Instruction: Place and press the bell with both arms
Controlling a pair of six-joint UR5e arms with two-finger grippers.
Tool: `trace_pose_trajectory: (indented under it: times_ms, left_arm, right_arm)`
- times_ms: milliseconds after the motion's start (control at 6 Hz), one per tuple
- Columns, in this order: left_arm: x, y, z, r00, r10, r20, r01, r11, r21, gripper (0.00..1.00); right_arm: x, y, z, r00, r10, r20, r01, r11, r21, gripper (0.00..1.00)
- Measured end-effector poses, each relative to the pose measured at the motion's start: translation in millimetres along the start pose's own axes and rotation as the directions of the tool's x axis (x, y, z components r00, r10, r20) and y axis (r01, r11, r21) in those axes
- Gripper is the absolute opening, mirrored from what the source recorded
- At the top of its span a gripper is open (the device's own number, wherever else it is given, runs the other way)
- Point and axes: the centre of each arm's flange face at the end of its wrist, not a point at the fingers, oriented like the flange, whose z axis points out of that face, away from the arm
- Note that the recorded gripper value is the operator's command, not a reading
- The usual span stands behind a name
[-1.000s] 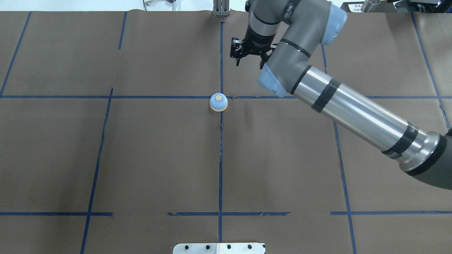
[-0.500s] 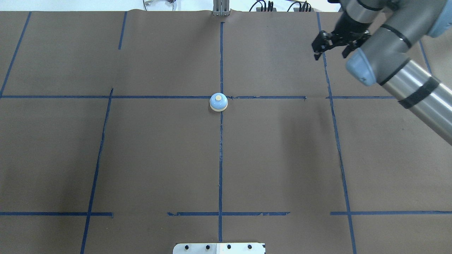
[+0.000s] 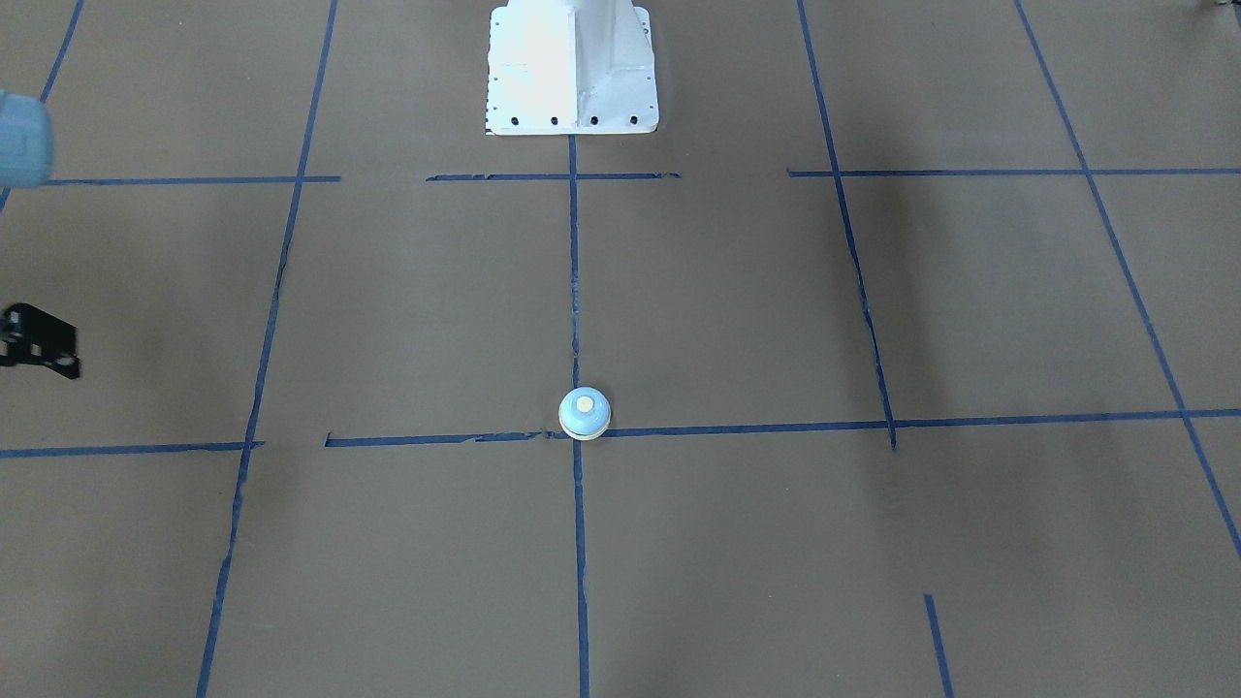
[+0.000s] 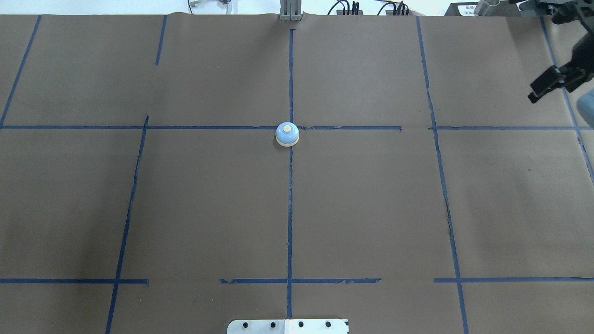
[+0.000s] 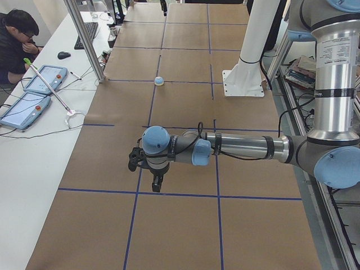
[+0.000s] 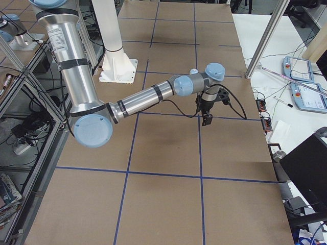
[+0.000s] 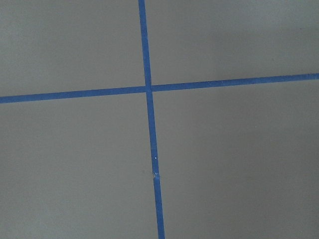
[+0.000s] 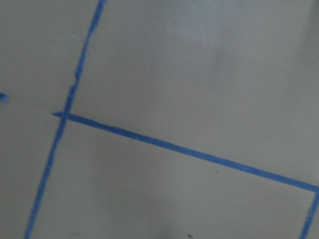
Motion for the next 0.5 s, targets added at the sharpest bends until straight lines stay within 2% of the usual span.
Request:
trace_pose_trajectory:
  times_ms: [167,333,500]
  left_arm:
    - [-4,3,3,1.0,-0.005,0.013,0.005,1.0,-0.006,1.0]
    - [-9,9,8,1.0,-0.017,0.015,0.017,1.0,-0.016,1.0]
    - [-15,18,13,0.999,-0.032,0.016,0.032,0.999,-0.028,1.0]
  right_arm:
    - [58,54,4,1.0,-0.004,-0.013,0.004,1.0,-0.021,1.0]
    - [99,98,10,0.999,0.037,-0.019,-0.037,0.998,-0.042,1.0]
    - [120,127,15,0.997,0.078,-0.02,-0.079,0.995,-0.056,1.0]
